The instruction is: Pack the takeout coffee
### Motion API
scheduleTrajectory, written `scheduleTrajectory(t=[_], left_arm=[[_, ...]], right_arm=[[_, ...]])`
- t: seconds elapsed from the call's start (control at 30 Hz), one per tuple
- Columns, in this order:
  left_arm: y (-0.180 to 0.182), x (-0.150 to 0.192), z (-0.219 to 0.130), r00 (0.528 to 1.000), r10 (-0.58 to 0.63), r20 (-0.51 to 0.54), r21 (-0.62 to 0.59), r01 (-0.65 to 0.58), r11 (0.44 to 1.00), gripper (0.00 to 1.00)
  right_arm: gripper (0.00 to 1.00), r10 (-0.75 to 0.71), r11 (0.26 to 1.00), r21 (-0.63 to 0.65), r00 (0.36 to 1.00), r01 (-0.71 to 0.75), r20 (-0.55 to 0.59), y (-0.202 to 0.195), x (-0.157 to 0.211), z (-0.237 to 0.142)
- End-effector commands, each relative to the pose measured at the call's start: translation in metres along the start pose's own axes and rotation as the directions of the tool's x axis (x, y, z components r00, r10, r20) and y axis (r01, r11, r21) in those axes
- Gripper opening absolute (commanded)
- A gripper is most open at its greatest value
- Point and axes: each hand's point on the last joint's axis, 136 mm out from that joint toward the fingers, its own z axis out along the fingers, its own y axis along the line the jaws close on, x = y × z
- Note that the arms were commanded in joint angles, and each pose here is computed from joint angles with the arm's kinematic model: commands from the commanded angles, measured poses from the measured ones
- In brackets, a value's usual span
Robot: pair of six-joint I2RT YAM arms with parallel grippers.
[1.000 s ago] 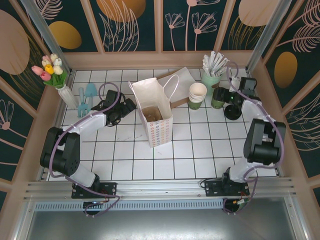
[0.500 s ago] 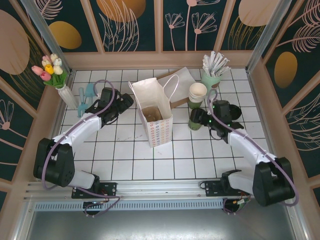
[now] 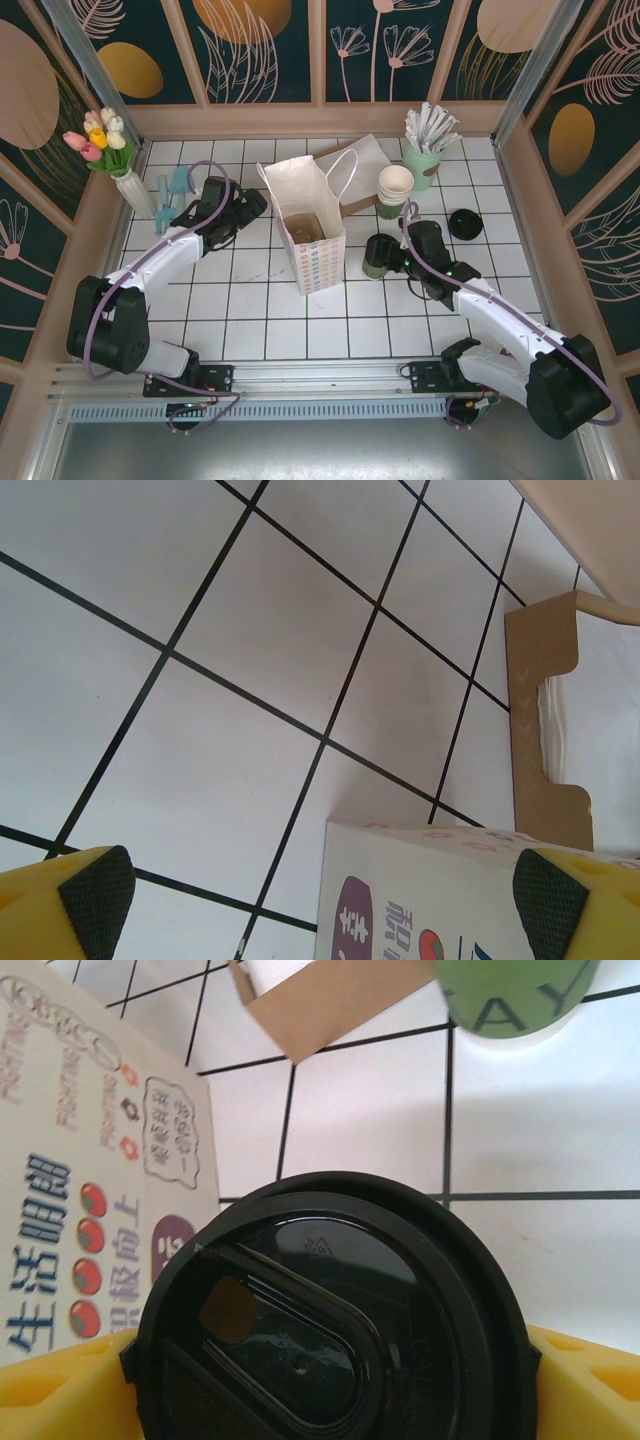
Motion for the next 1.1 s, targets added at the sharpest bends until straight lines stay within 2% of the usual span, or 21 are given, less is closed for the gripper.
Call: scheduleTrajectory(t=[0.0, 0.37, 0.77, 0.93, 1.07], left_arm=[[0.002, -0.004, -0.004, 1.000, 0.002, 0.021, 0.005, -0.002, 1.000, 0.98], [-0.003, -0.007, -0.004, 1.000, 0.012, 0.028, 0.010, -0.012, 1.000, 0.99], [-0.006, -0.011, -0.007, 0.999, 0.005, 0.037, 0.014, -0.006, 1.000, 0.98], [-0.007, -0.012, -0.007, 0.999, 0.005, 0.042, 0.018, -0.005, 1.000, 0.99], [-0.005, -0.010, -0.005, 0.999, 0.006, 0.035, 0.016, -0.006, 1.000, 0.98]], right_arm=[[0.86, -0.005, 1.000, 0.022, 1.000, 0.005, -0.004, 0.000, 0.006, -0.005], [0.90, -0.082, 0.996, 0.028, 0.993, 0.084, -0.079, 0.009, 0.030, -0.004], [0.99, -0.126, 0.987, 0.093, 0.988, 0.134, -0.091, 0.004, 0.022, -0.011], [0.99, -0.064, 0.986, 0.149, 0.992, 0.081, -0.113, 0.001, 0.014, -0.022], [0.99, 0.051, 0.982, 0.191, 0.978, -0.012, -0.201, 0.000, 0.014, -0.025]])
